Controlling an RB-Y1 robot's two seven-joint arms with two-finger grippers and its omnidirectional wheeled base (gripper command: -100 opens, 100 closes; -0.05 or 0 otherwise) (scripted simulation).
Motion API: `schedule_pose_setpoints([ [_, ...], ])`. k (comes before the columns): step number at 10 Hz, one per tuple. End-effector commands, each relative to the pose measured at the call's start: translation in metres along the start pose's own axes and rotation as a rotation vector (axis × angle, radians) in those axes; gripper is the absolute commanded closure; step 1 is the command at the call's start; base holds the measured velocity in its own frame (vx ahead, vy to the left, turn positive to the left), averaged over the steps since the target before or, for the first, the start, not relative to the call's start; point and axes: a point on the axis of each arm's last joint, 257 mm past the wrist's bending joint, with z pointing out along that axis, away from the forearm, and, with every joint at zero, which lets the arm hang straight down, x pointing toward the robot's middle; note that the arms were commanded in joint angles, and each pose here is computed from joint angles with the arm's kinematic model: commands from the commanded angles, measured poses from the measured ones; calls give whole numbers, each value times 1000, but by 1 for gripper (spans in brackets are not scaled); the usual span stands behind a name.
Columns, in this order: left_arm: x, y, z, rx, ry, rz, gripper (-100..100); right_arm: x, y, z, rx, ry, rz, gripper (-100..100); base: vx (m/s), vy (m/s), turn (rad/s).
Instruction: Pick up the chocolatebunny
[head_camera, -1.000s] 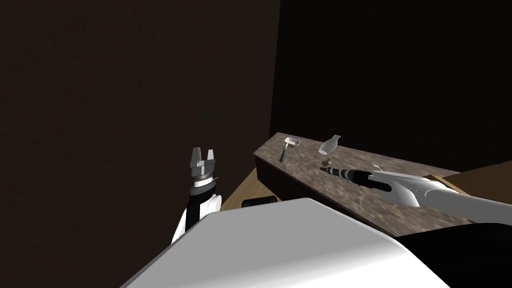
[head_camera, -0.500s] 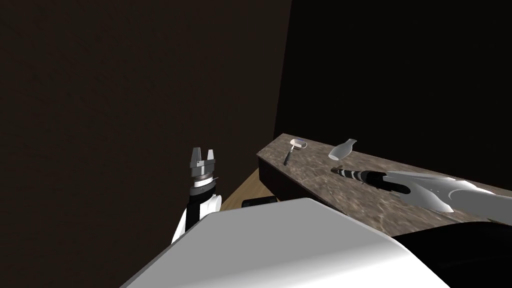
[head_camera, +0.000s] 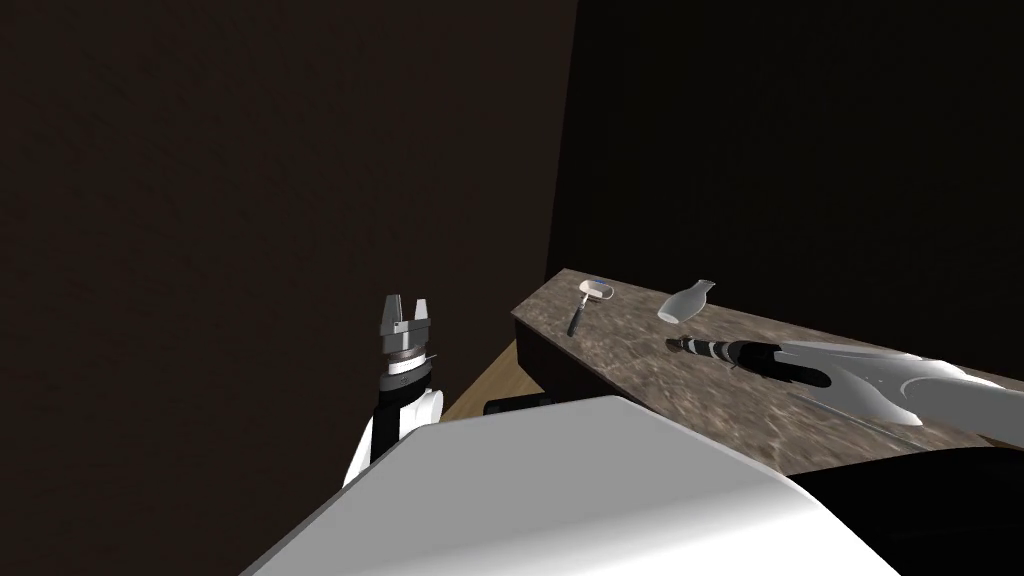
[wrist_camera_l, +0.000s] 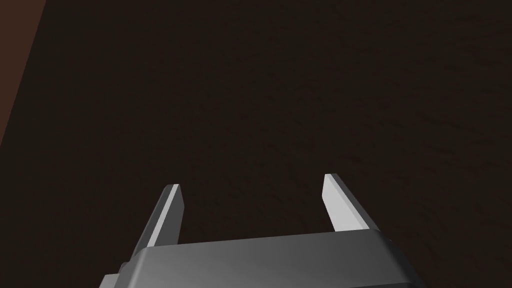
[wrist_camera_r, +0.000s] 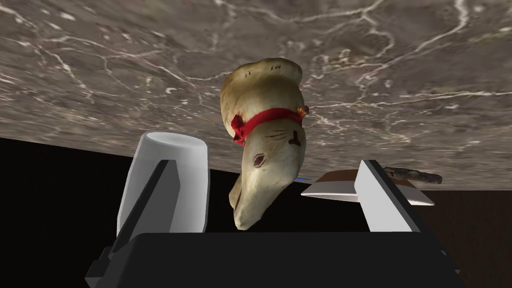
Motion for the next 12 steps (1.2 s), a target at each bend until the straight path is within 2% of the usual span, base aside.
schedule_pose_setpoints([
  [1,0,0,0,0,0,0,0,2,-2,0,-16,2,-16,-100,78,71,-206],
  [5,0,0,0,0,0,0,0,5,-1,3,-53,0,-57,-100,53,60,-181],
  [12,0,0,0,0,0,0,0,5,-1,3,-53,0,-57,-100,-1,-1,4],
])
